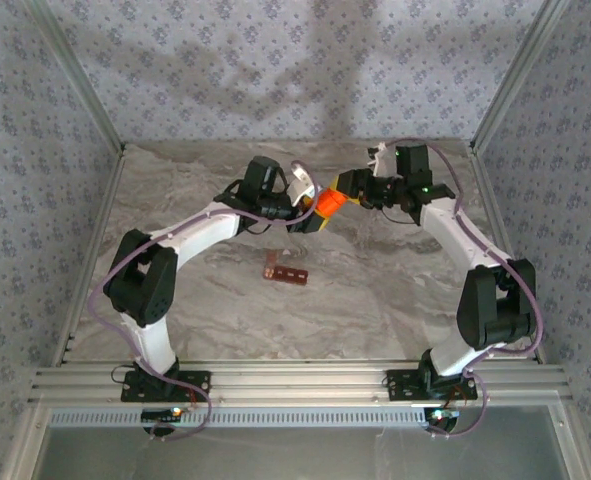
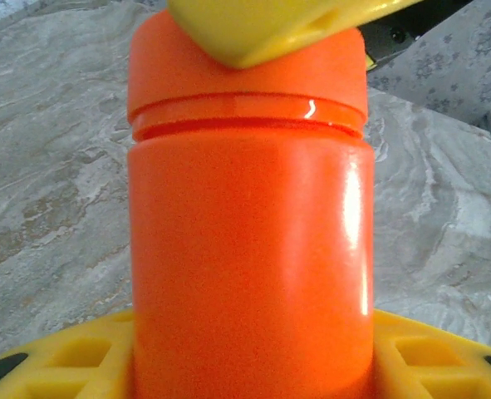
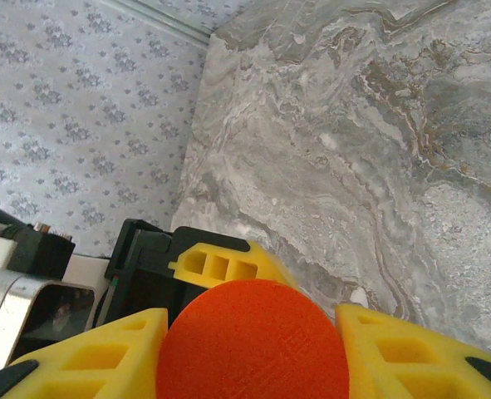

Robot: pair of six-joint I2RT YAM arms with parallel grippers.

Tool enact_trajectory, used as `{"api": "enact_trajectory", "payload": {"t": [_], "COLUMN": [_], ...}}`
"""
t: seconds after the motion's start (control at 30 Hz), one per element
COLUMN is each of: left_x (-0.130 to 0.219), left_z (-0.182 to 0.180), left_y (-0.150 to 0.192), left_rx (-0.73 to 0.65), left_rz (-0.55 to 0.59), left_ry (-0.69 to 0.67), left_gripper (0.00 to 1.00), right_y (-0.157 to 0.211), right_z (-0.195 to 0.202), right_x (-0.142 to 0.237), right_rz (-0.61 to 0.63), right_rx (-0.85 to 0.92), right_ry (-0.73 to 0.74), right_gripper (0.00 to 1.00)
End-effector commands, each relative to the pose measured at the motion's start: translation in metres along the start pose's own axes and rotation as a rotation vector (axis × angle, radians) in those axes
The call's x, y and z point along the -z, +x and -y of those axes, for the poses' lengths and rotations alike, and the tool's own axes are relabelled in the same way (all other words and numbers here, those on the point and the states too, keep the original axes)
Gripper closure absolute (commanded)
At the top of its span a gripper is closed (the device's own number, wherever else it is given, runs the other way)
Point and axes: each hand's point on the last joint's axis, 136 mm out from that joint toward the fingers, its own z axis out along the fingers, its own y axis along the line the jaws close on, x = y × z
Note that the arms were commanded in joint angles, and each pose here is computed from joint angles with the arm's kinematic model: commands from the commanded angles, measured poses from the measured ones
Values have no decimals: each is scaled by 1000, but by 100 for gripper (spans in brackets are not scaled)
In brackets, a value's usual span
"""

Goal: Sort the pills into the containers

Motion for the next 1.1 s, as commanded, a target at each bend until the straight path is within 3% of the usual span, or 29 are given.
{"api": "enact_trajectory", "payload": {"t": [0.0, 0.27, 0.47, 0.57, 0.9, 1.07], "left_x": [19, 14, 20, 27, 41, 41], "left_z": [39, 30, 11, 5, 22, 28], "left_y": [-70, -60, -54, -55, -63, -65], "left_rx": [-213, -173, -75, -37, 21, 43], "left_rz": [187, 170, 199, 216, 197, 171], "left_ry": [45, 53, 87, 114, 313, 373], "left_gripper": [100, 100, 100, 100, 100, 100], "right_y": [11, -1, -34, -45, -46, -40], "right_z": [0, -8, -25, -35, -65, -71], "right_x": [-13, -5, 24, 41, 73, 70], "right_rz": [-28, -10, 69, 95, 81, 25], "right_rx": [-71, -52, 8, 53, 469, 530], "right_ry": [0, 6, -29, -47, -137, -167], "right_gripper": [64, 56, 26, 18, 17, 17]}}
